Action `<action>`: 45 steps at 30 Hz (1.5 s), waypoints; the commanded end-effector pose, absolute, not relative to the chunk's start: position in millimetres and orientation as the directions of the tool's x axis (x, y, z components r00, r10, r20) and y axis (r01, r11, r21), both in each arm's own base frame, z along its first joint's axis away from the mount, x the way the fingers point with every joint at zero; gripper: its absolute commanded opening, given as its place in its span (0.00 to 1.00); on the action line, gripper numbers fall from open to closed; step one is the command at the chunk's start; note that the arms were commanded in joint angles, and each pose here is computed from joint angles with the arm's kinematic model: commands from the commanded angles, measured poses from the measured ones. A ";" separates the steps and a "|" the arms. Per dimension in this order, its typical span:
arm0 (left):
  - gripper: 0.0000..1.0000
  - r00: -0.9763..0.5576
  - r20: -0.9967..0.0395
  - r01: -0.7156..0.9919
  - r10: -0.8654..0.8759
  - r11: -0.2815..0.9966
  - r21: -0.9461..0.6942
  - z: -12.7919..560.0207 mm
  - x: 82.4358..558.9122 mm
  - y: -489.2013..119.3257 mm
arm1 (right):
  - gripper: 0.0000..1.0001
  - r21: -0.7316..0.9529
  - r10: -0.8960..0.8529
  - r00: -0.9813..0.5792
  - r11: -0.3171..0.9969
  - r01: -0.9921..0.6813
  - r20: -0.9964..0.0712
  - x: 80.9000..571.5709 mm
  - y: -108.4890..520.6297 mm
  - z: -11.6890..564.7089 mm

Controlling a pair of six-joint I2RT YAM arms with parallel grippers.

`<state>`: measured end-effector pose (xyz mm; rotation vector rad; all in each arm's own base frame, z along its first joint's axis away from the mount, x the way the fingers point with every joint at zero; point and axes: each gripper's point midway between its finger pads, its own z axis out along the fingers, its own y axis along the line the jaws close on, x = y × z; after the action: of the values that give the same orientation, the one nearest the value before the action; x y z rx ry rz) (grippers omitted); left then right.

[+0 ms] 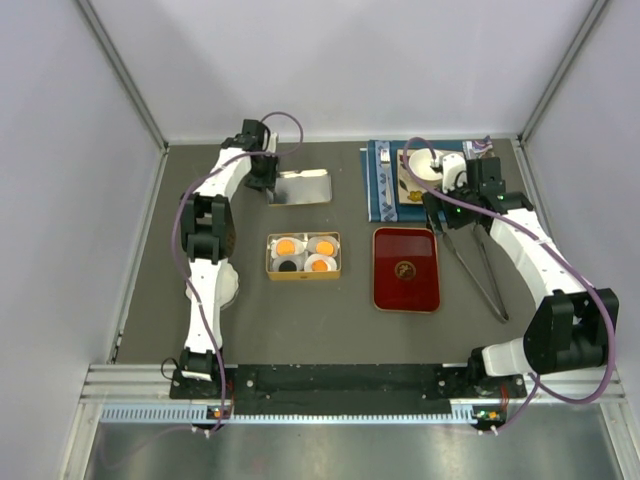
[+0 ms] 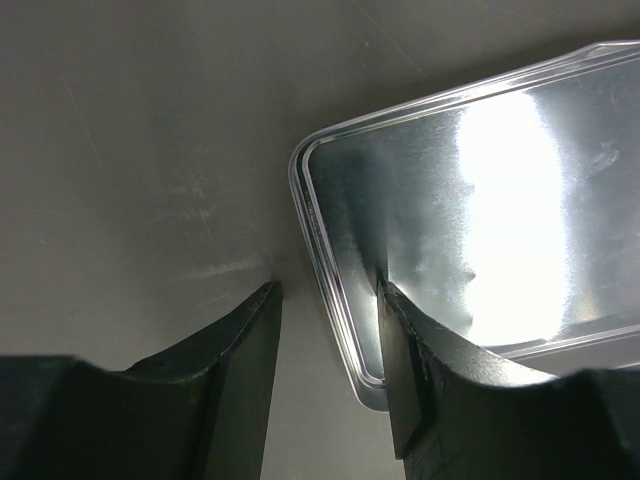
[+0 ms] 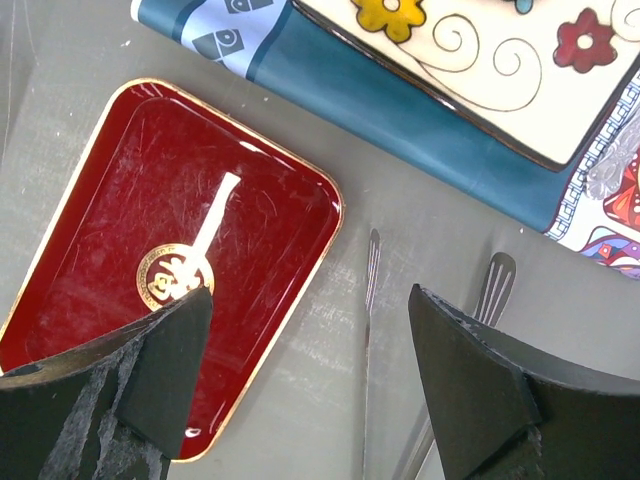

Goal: Pack the cookies

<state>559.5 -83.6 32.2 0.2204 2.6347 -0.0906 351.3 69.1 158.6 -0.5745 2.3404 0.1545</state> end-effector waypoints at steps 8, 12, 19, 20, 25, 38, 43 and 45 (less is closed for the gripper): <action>0.38 -0.879 -0.465 0.167 0.107 0.982 -0.089 29.1 557.8 -84.2 | 0.80 -0.039 -0.357 -0.622 0.885 -0.463 -0.697 349.1 78.0 160.0; 0.32 -0.891 -0.448 0.139 0.073 0.984 -0.115 24.0 554.7 -81.5 | 0.79 -0.040 -0.356 -0.620 0.885 -0.463 -0.699 348.9 78.0 161.0; 0.03 -0.899 -0.437 0.119 0.041 0.981 -0.152 22.5 544.9 -76.0 | 0.79 -0.043 -0.353 -0.614 0.887 -0.460 -0.706 349.6 77.9 165.6; 0.00 -0.891 -0.453 0.119 0.037 0.981 -0.153 24.7 546.7 -75.4 | 0.79 -0.044 -0.350 -0.609 0.887 -0.459 -0.711 350.7 78.1 168.6; 0.00 -0.865 -0.501 0.137 0.035 0.976 -0.167 57.1 537.0 -78.0 | 0.80 -0.038 -0.347 -0.599 0.884 -0.466 -0.722 352.8 80.9 177.7; 0.00 -0.624 -0.781 0.177 -0.008 0.973 -0.152 187.5 526.9 -77.3 | 0.88 -0.003 -0.347 -0.487 0.817 -0.577 -0.802 370.8 128.0 227.7; 0.00 -0.558 -0.827 0.167 -0.067 0.967 -0.191 227.4 522.1 -80.4 | 0.88 0.031 -0.346 -0.449 0.763 -0.645 -0.824 376.8 159.2 242.0; 0.00 -0.542 -0.836 0.171 -0.092 0.961 -0.217 237.9 520.4 -83.9 | 0.89 0.067 -0.329 -0.442 0.735 -0.674 -0.835 376.9 175.8 248.3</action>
<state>518.3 -79.2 192.5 0.1021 2.2475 -0.2774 370.9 139.6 222.0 -0.7156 2.1454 0.3640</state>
